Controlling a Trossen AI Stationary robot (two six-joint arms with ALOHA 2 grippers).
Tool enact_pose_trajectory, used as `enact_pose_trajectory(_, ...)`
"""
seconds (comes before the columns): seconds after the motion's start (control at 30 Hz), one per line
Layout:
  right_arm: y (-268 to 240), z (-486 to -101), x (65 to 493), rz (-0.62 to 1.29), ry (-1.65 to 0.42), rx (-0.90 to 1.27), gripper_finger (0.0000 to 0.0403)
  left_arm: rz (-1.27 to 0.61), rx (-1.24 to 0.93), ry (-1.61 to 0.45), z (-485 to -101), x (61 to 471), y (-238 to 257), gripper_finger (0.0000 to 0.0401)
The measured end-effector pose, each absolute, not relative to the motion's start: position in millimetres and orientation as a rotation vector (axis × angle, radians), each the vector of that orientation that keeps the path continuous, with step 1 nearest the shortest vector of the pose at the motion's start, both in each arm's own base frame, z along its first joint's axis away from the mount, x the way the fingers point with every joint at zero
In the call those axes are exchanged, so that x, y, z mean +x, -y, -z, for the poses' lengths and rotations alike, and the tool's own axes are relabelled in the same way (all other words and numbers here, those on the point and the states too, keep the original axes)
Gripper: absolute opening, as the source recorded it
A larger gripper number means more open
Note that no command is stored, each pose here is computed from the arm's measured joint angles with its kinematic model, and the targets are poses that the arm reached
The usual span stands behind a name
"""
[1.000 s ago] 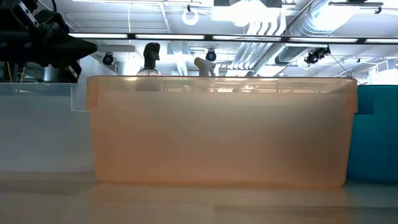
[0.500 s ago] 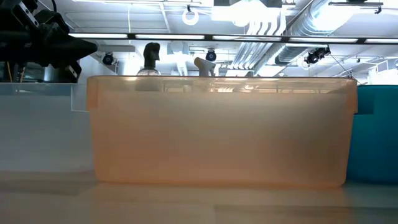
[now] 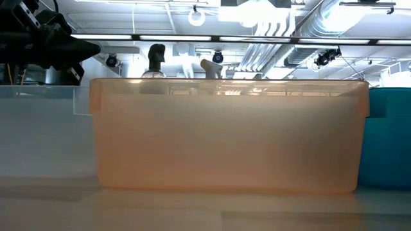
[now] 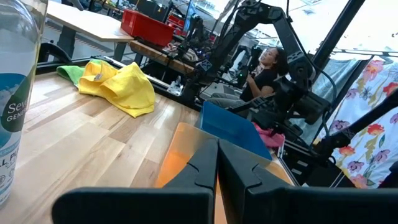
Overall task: Sort microfiber towel by color & place in baskets
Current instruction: Put the bottom pink towel into the orange bin
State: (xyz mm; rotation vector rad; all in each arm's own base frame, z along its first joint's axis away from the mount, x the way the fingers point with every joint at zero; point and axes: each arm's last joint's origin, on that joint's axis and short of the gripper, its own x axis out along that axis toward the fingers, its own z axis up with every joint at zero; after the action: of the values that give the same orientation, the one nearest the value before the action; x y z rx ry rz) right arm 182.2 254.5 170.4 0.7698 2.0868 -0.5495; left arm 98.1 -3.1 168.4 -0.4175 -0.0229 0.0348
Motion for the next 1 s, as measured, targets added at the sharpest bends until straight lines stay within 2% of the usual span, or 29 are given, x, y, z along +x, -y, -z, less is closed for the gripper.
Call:
enact_pose_trajectory(0.13, -259.1, -169.7, 179.5, 0.471, -2.092, 0.738, 0.0035, -0.035, -0.418, 0.023, -168.4, 98.1, 3.1, 0.0)
enact_pose_trajectory(0.17, -260.2, -170.1, 179.3, 0.436, -2.092, 0.731, 0.0019, -0.035, -0.418, 0.023, -168.3, 98.1, 3.1, 0.0)
enact_pose_trajectory(0.3, -264.5, -186.2, 182.1, 0.246, -2.09, 0.726, 0.0009, -0.035, -0.418, 0.023, -168.4, 98.1, 3.1, 0.0)
enact_pose_trajectory(0.47, -249.1, -248.8, 190.7, 0.056, -1.906, 0.745, 0.0004, -0.035, -0.417, 0.022, -168.3, 98.2, 3.1, 0.0)
enact_pose_trajectory(0.6, -212.1, -317.9, 193.2, -0.045, -1.604, 0.728, 0.0002, -0.035, -0.418, 0.023, -168.4, 98.1, 3.1, 0.0)
enact_pose_trajectory(0.73, -165.4, -377.3, 192.9, -0.059, -1.21, 0.719, 0.0002, -0.035, -0.418, 0.023, -168.4, 98.1, 3.1, 0.0)
enact_pose_trajectory(0.87, -123.8, -414.6, 202.0, -0.038, -0.853, 0.625, 0.0001, -0.035, -0.418, 0.023, -168.4, 98.1, 3.1, 0.0)
enact_pose_trajectory(1.0, -95.5, -434.1, 221.2, -0.071, -0.626, 0.498, 0.0001, -0.035, -0.418, 0.023, -168.4, 98.1, 3.1, 0.0)
